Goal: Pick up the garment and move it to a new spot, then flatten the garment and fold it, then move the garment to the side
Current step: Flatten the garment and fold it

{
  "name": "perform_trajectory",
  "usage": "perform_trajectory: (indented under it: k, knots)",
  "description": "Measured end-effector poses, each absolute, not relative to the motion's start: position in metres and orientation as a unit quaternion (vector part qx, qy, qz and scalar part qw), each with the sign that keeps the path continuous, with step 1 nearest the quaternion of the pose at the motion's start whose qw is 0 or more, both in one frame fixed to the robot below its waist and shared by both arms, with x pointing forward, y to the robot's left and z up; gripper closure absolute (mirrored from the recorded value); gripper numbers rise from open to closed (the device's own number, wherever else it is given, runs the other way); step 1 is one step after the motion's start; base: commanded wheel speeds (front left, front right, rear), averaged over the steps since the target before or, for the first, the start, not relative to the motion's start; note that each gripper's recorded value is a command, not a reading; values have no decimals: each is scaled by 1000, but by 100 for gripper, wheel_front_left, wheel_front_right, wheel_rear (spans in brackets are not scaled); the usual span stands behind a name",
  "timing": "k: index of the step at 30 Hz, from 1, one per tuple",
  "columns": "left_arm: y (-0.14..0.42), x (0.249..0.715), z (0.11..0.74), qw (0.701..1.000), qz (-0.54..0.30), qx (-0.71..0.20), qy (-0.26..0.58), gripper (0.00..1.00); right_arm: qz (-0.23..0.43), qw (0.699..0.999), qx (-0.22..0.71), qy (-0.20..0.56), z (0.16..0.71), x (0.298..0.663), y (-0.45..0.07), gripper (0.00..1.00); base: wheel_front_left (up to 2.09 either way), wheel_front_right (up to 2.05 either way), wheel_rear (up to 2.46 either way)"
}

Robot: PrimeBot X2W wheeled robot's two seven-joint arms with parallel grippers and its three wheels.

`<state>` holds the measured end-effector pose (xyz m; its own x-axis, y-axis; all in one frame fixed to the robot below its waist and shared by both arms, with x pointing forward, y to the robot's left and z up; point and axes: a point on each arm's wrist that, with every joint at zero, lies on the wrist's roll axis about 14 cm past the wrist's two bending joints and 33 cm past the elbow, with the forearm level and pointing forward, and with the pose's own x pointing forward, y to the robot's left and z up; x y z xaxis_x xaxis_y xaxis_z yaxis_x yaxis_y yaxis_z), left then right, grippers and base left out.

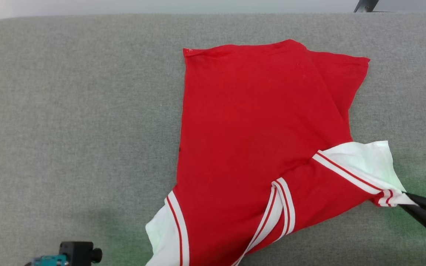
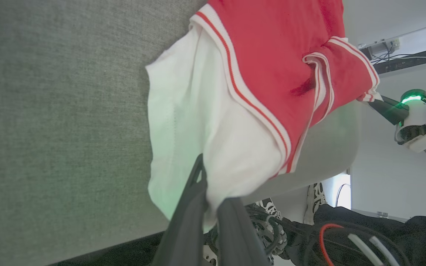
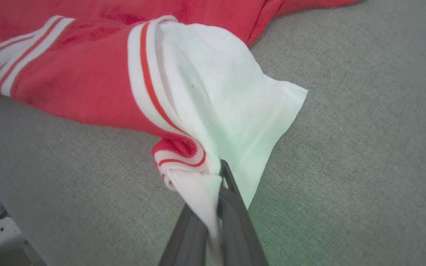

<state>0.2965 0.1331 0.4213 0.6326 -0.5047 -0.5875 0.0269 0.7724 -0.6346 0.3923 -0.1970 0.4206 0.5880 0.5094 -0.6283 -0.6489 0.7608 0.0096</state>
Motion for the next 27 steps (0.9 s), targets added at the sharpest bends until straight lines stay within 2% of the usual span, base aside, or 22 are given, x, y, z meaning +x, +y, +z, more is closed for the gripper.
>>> perform_trajectory:
  k: [11, 24, 26, 27]
  knots:
    - [133, 297, 381, 846, -144, -267, 438, 100, 329, 865, -119, 360, 388, 380, -194, 100, 0, 0, 0]
    - [133, 304, 357, 841, -137, -263, 454, 100, 326, 859, -121, 375, 370, 384, -193, 100, 0, 0, 0]
    - [133, 305, 357, 842, -137, -262, 452, 100, 325, 862, -122, 369, 371, 385, -193, 47, 0, 0, 0]
    - [132, 305, 357, 842, -138, -262, 452, 100, 324, 864, -121, 367, 372, 385, -193, 0, 0, 0, 0]
